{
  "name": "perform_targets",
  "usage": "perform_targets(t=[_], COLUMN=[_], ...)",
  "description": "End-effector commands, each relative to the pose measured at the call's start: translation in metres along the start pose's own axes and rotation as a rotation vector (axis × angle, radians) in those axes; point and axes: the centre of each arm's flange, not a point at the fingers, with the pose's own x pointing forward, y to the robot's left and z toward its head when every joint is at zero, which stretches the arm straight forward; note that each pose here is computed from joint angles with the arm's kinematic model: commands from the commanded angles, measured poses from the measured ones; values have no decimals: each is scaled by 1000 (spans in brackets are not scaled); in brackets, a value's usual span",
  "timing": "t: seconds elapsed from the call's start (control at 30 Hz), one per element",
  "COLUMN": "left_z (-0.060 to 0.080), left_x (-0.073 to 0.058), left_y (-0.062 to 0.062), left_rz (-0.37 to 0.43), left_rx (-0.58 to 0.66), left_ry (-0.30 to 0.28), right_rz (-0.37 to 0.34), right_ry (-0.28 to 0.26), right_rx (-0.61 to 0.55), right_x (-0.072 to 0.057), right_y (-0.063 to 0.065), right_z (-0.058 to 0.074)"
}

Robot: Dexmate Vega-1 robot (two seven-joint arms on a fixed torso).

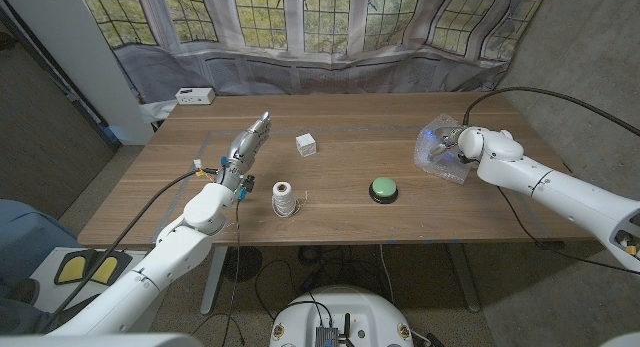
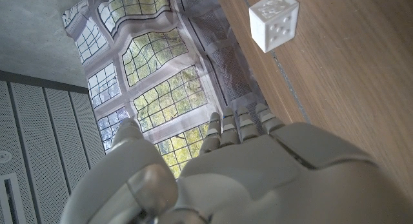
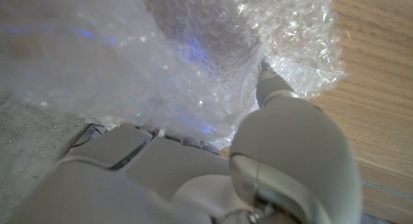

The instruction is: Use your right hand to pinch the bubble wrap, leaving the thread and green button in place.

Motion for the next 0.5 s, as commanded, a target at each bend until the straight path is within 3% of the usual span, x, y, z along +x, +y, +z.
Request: perform_targets(t=[0.03,0.5], left_z=[-2,-5], left_x=[-1,-2], left_y=[-2,0], left_rz=[-10,-4], left_rx=[-3,-9], left_ry=[13,13], right_rz=[-27,-99], right_ry=[-14,-27], right_rx=[28,58], right_x=[-1,-3], right_y=[1,3], right_z=[2,3])
